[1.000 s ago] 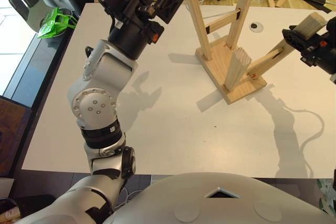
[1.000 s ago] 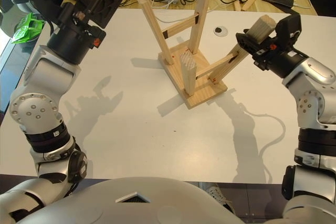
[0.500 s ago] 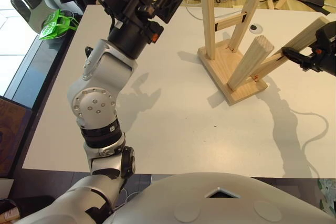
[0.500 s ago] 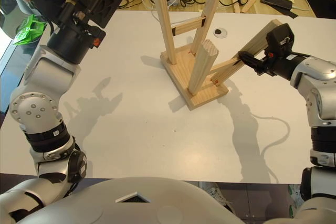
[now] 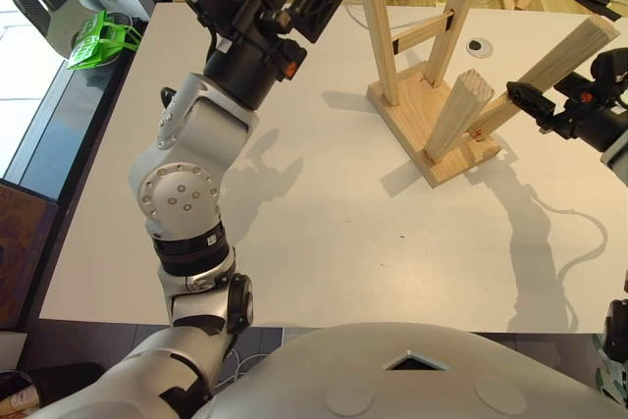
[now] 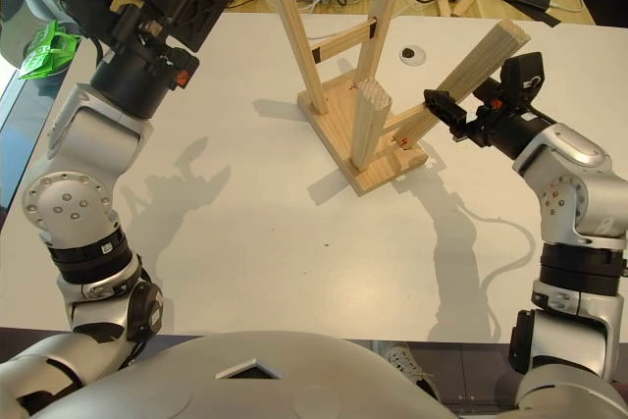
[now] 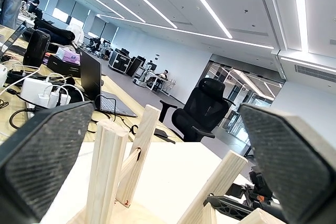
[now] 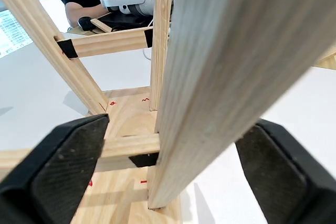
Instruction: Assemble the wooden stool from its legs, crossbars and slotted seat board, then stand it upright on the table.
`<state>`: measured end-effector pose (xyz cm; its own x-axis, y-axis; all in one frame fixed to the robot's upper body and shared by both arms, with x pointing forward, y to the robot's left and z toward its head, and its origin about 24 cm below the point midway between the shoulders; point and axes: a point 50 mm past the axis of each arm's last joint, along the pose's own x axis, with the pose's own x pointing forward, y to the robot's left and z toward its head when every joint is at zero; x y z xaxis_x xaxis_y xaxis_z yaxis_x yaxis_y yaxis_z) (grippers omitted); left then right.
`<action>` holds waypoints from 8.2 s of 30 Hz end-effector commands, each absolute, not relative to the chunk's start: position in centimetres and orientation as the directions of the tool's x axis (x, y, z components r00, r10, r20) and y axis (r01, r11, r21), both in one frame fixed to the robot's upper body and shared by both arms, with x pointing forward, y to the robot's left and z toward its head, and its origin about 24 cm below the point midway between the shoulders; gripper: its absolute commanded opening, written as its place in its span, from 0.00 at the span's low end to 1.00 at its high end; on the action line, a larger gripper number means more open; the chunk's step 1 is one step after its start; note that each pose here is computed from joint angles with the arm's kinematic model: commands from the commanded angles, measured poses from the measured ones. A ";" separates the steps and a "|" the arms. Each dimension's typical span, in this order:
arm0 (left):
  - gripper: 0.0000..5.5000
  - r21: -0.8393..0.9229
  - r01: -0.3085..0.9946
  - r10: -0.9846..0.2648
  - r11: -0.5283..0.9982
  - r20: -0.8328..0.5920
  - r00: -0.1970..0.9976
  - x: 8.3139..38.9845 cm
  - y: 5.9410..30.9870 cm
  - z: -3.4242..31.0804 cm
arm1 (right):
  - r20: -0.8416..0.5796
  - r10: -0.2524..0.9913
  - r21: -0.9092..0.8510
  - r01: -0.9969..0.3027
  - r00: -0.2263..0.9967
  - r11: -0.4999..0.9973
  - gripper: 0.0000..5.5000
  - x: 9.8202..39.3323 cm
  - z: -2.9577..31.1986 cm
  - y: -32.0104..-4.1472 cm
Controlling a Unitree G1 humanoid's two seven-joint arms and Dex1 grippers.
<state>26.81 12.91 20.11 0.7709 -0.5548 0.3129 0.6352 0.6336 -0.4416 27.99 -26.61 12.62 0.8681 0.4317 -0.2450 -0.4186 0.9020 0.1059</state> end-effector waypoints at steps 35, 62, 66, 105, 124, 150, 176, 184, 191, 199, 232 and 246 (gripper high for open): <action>0.93 -0.426 0.647 -0.568 0.632 0.314 0.761 27.5 12.4 20.7 | 0.071 0.597 0.140 -0.600 0.799 0.788 0.02 29.1 24.7 -18.2; 0.93 -0.481 0.619 -0.550 0.621 0.296 0.781 26.9 11.7 20.1 | 0.220 0.690 0.288 -0.721 0.690 0.630 0.01 26.8 23.6 -13.6; 0.93 -0.501 0.570 -0.449 0.652 0.350 0.822 27.7 13.2 20.8 | 0.349 0.811 0.331 -0.871 0.470 0.362 0.01 25.1 26.4 -10.4; 0.93 -0.523 0.124 0.106 0.843 0.389 0.915 32.2 22.8 22.7 | -0.119 0.055 -0.496 -0.108 0.991 0.862 0.01 29.2 14.5 -17.1; 0.93 -0.511 0.134 0.088 0.849 0.388 0.917 32.3 21.7 22.7 | -0.300 0.757 -0.170 -0.813 0.581 0.557 0.01 24.9 12.6 -11.7; 0.93 -0.526 0.169 0.053 0.834 0.382 0.923 32.2 19.1 22.0 | 0.509 0.359 -0.335 -0.204 0.782 0.920 0.01 30.0 29.2 -12.8; 0.47 0.007 0.284 -0.238 0.959 -0.527 0.816 23.2 14.3 9.0 | -0.443 -0.160 -0.434 -0.055 0.882 0.899 0.00 24.5 10.1 -32.0; 0.21 -0.064 0.349 -0.319 0.935 -0.580 0.749 23.2 11.1 7.2 | -0.815 0.183 -0.196 -0.558 0.550 0.806 0.00 21.1 8.5 -27.9; 0.04 -0.089 0.447 -0.400 0.890 -0.625 0.671 23.0 9.8 6.2 | -0.843 0.200 -0.195 -0.630 0.500 0.752 0.00 21.2 8.6 -27.1; 0.01 -0.108 0.400 -0.367 0.910 -0.657 0.659 24.0 8.9 4.8 | -0.841 0.216 -0.196 -0.650 0.497 0.734 0.00 22.2 8.2 -25.8; 0.01 -0.238 0.412 -0.460 0.880 -0.648 0.607 24.5 7.4 4.7 | -0.848 0.265 -0.051 -0.570 0.458 0.820 0.00 22.9 5.7 -24.2; 0.01 -0.238 0.400 -0.452 0.885 -0.643 0.618 24.6 7.4 4.7 | -0.840 0.142 0.110 -0.092 0.524 0.990 0.00 25.6 6.4 -26.4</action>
<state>24.38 7.41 4.54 0.6139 -0.4562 -0.6443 0.4023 0.8830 -0.2418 25.63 -26.86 6.11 0.5342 0.1017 -0.8392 -0.0662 0.9947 0.0784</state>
